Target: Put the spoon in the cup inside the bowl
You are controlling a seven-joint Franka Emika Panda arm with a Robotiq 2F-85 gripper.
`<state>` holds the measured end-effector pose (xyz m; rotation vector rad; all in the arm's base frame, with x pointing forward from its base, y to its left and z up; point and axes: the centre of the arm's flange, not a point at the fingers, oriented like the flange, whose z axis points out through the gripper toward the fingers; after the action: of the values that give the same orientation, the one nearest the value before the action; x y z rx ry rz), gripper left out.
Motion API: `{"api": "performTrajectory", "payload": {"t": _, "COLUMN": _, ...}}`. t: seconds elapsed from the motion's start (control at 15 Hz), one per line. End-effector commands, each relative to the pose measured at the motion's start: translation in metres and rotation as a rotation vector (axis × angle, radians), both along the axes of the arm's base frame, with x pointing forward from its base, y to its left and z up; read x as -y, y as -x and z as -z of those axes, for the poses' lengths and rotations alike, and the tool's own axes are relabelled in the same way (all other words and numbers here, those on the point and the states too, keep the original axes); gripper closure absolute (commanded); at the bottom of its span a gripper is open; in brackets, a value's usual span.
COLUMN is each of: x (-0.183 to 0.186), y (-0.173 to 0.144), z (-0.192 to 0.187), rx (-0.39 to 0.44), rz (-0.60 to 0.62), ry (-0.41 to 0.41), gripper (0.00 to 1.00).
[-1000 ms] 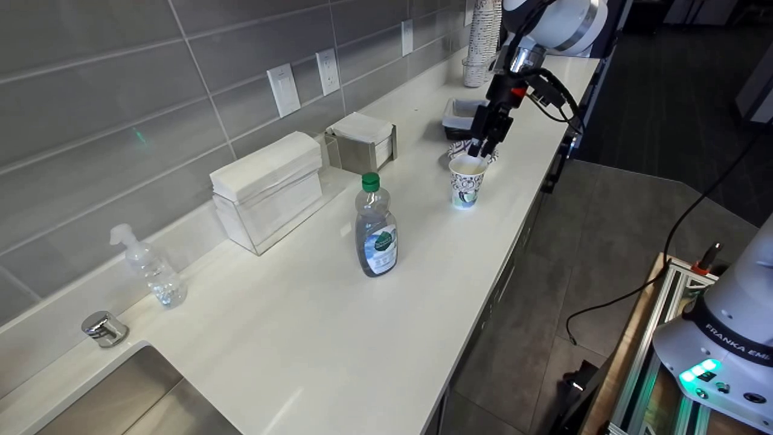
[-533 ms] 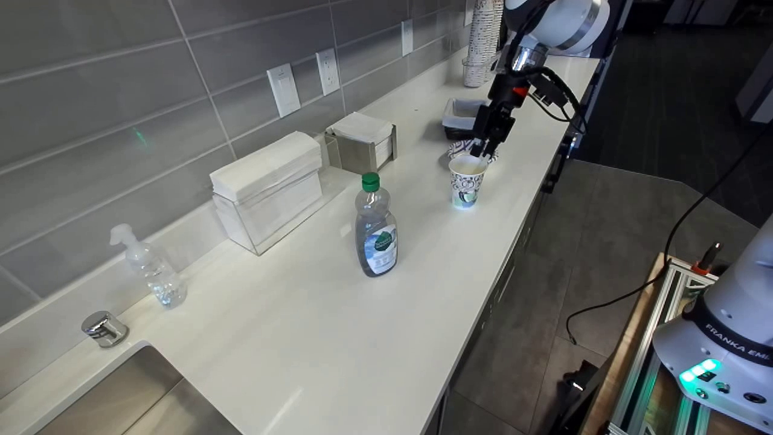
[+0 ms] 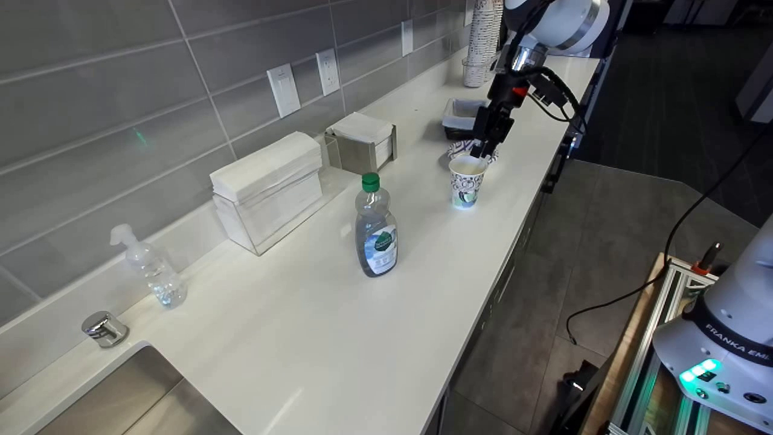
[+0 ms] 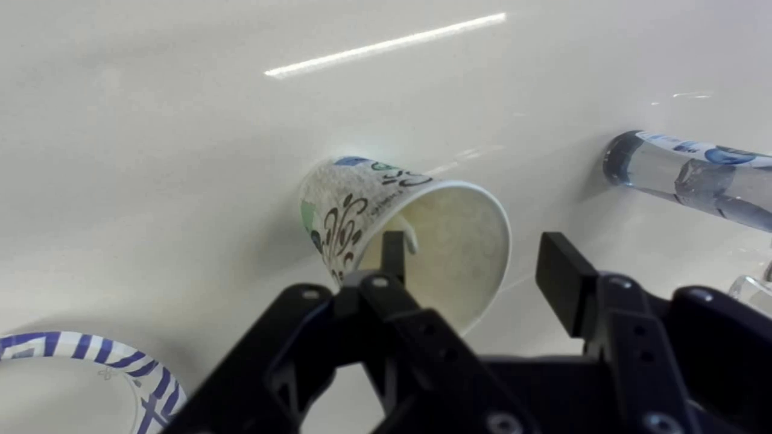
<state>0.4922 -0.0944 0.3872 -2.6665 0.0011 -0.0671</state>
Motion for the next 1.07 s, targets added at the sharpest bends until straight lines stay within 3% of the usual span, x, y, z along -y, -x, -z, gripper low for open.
{"api": "performTrajectory", "payload": {"t": 0.0, "x": -0.0046, "y": 0.0042, "z": -0.0013, "rx": -0.013, "rz": -0.012, "ry": -0.001, "gripper": 0.46}}
{"api": "performTrajectory", "payload": {"t": 0.2, "x": -0.0073, "y": 0.0052, "z": -0.0012, "rx": -0.017, "rz": -0.020, "ry": 0.001, "gripper": 0.48}}
{"api": "performTrajectory", "payload": {"t": 0.67, "x": -0.0070, "y": 0.0124, "z": 0.0031, "rx": -0.051, "rz": -0.029, "ry": 0.010, "gripper": 0.40}}
{"api": "performTrajectory", "payload": {"t": 0.87, "x": -0.0067, "y": 0.0130, "z": 0.0027, "rx": -0.051, "rz": -0.032, "ry": 0.013, "gripper": 0.53}}
{"api": "performTrajectory", "payload": {"t": 1.0, "x": -0.0062, "y": 0.0133, "z": 0.0024, "rx": -0.053, "rz": -0.034, "ry": 0.016, "gripper": 0.54}}
